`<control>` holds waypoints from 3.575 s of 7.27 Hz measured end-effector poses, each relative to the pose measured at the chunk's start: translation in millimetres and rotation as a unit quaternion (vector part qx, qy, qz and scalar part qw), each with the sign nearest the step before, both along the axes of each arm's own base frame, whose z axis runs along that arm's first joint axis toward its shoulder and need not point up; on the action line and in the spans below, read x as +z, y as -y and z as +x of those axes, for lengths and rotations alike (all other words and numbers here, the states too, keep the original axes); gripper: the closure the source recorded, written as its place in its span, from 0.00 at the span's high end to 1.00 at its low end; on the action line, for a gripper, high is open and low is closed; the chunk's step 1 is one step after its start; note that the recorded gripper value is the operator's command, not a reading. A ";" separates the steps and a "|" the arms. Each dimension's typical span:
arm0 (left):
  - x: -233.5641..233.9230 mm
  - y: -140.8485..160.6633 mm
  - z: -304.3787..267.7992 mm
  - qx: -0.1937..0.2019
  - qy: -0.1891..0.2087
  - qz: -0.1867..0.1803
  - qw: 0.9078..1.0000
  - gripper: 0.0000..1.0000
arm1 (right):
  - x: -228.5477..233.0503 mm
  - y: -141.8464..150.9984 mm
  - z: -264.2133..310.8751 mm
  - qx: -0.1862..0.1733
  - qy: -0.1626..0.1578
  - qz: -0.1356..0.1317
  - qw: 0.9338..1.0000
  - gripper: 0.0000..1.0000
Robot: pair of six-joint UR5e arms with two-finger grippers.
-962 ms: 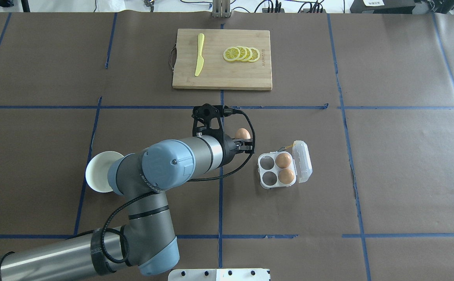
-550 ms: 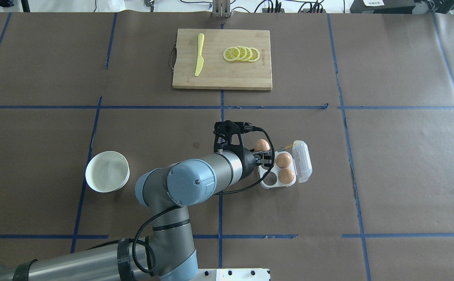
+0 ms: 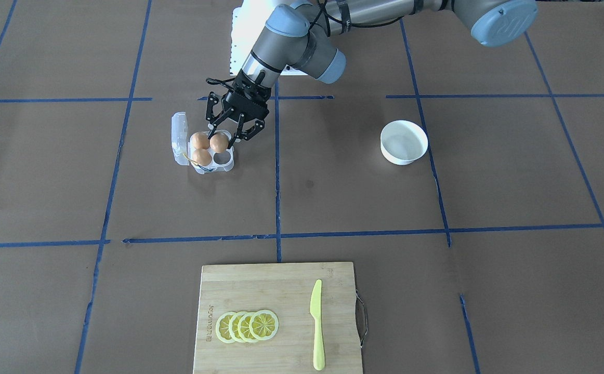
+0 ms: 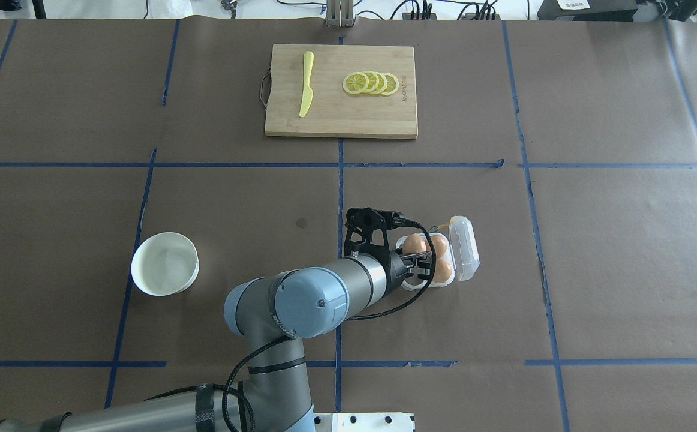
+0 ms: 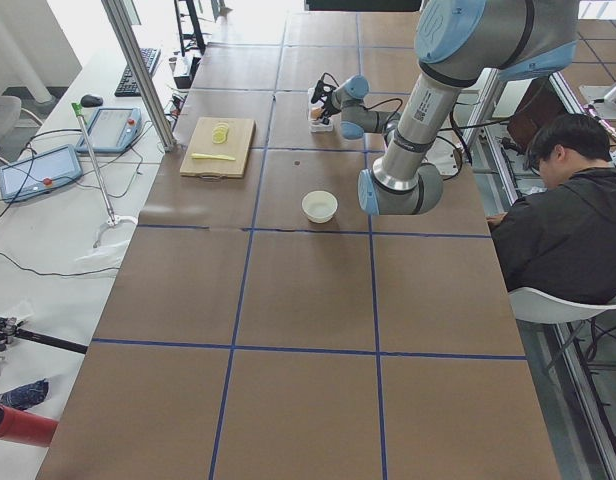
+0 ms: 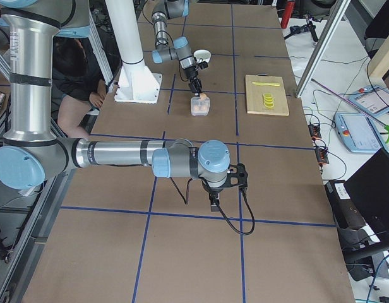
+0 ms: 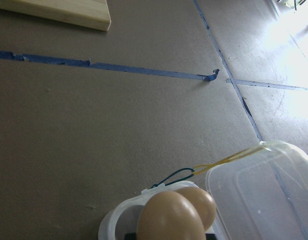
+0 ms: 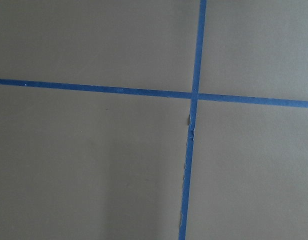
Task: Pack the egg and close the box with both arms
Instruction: 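Lower the egg into an empty carton cup and open the left gripper, then withdraw the left arm to rest while the right arm approaches the carton, then push the open carton lid down over the eggs with the right gripper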
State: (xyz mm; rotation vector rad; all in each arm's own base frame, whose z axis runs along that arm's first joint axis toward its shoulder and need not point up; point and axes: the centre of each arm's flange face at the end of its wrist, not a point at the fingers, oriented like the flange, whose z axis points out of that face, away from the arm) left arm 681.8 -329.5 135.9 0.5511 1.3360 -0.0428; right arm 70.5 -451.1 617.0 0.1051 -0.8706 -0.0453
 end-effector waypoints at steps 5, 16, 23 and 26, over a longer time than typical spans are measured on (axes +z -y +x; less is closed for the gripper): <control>-12.0 0.6 -0.3 0.001 -0.008 -0.001 1.000 1.00 | -0.3 0.0 -0.1 0.000 0.001 0.000 1.000 1.00; 80.3 134.3 -354.4 0.023 0.219 0.034 0.975 1.00 | -116.5 -5.0 -186.5 0.064 0.093 -0.032 0.993 0.06; 181.9 170.8 -538.7 0.023 0.326 0.095 0.940 1.00 | -210.5 -81.4 -406.0 0.015 0.170 -0.023 0.985 0.00; 190.1 172.0 -561.1 0.015 0.330 0.089 0.940 1.00 | -256.0 -91.1 -462.7 -0.020 0.193 -0.007 0.981 0.00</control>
